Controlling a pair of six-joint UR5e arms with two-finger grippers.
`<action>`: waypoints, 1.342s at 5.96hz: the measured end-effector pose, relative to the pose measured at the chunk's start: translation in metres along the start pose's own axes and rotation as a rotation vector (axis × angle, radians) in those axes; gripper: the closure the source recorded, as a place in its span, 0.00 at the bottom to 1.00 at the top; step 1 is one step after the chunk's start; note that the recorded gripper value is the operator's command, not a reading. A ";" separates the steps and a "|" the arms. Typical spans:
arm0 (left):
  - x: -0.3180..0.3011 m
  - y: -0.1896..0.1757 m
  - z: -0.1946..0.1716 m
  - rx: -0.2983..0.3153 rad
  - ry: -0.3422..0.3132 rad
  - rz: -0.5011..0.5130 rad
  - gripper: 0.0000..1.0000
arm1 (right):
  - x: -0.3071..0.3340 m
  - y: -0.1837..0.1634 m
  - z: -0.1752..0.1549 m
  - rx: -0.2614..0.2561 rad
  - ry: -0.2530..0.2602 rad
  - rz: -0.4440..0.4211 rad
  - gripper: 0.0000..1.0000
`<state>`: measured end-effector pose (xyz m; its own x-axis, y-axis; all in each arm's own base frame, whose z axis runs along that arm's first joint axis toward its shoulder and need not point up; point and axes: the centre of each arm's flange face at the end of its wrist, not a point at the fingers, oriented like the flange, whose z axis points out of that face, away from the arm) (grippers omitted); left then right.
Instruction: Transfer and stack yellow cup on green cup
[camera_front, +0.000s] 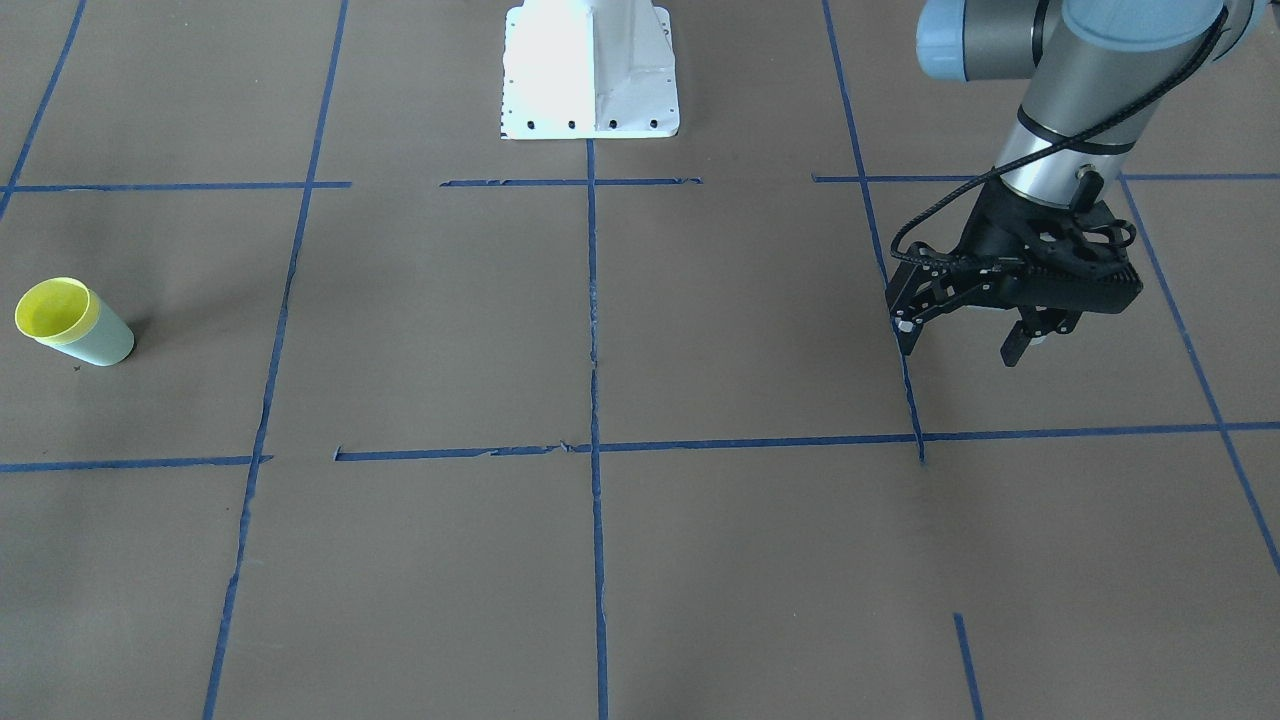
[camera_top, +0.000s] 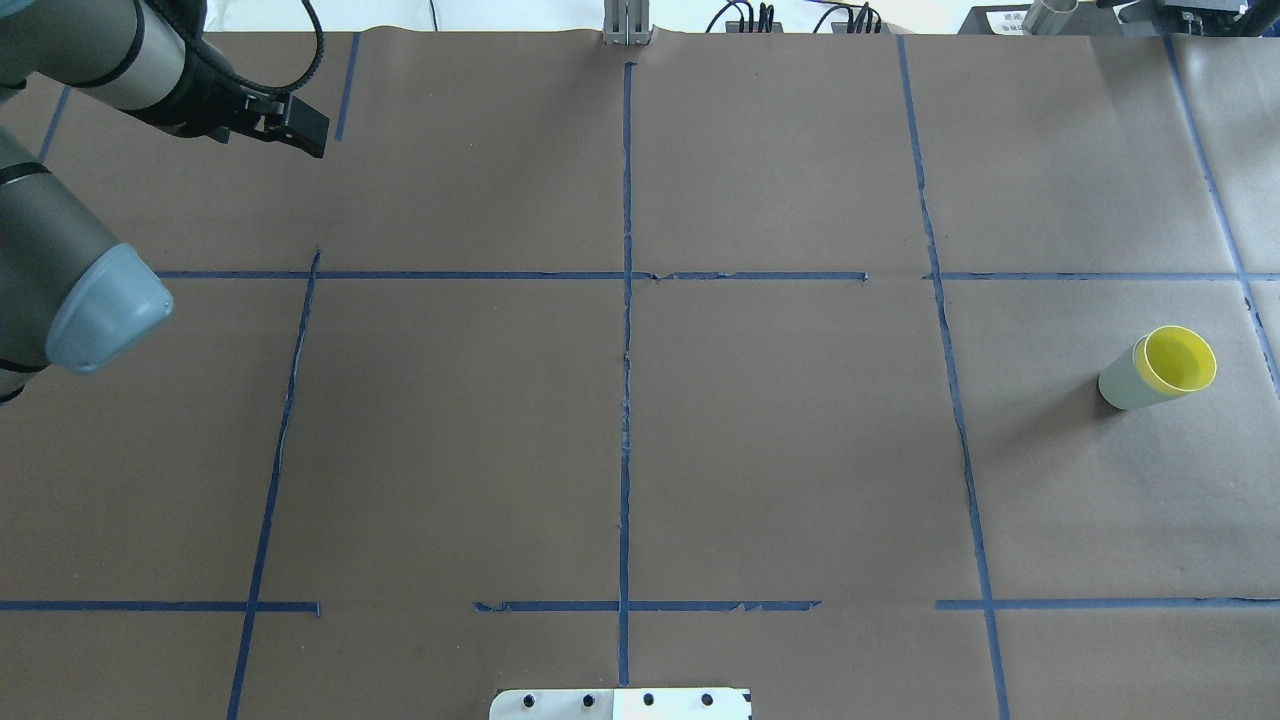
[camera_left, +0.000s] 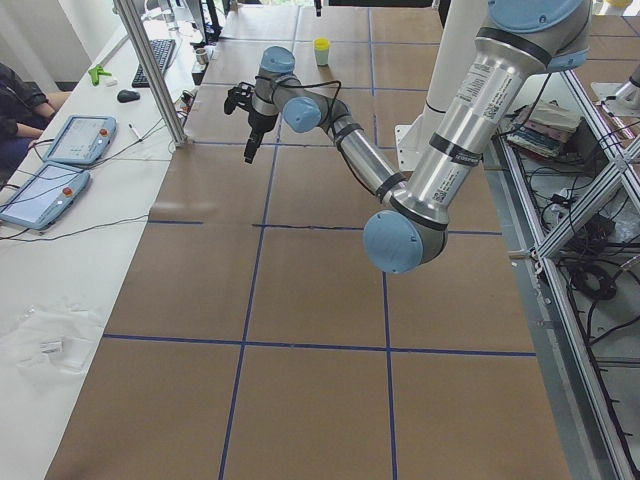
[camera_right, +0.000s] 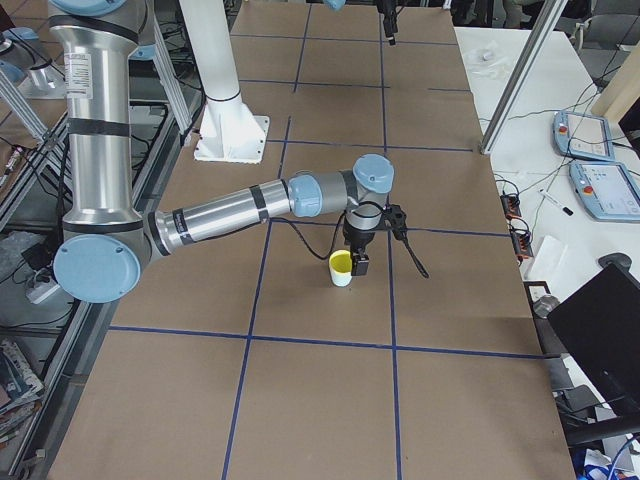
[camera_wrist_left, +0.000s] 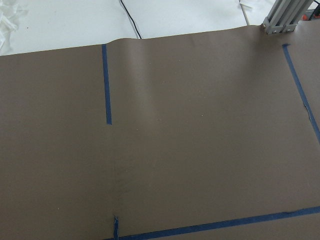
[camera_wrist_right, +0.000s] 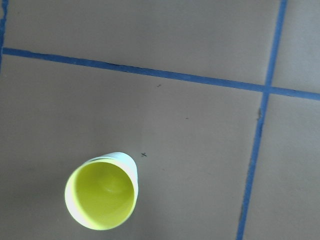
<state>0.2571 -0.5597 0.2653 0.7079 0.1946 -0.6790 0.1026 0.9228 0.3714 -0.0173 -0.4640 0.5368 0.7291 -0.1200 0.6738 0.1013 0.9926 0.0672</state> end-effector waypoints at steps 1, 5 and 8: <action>-0.031 0.000 0.001 -0.057 -0.017 0.078 0.00 | 0.035 0.023 -0.009 0.015 0.005 0.025 0.00; -0.260 0.059 -0.025 -0.322 -0.056 0.117 0.00 | 0.076 0.067 0.000 -0.013 0.008 0.061 0.00; -0.379 0.169 -0.024 -0.436 -0.063 0.013 0.00 | 0.076 0.067 0.001 -0.013 0.008 0.061 0.00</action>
<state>-0.0100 -0.4697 0.5701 0.7499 0.1990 -0.6309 -0.2018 0.9770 0.0683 0.0441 -0.4069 0.5933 0.7396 -0.0599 0.6704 0.0656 0.9977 0.0169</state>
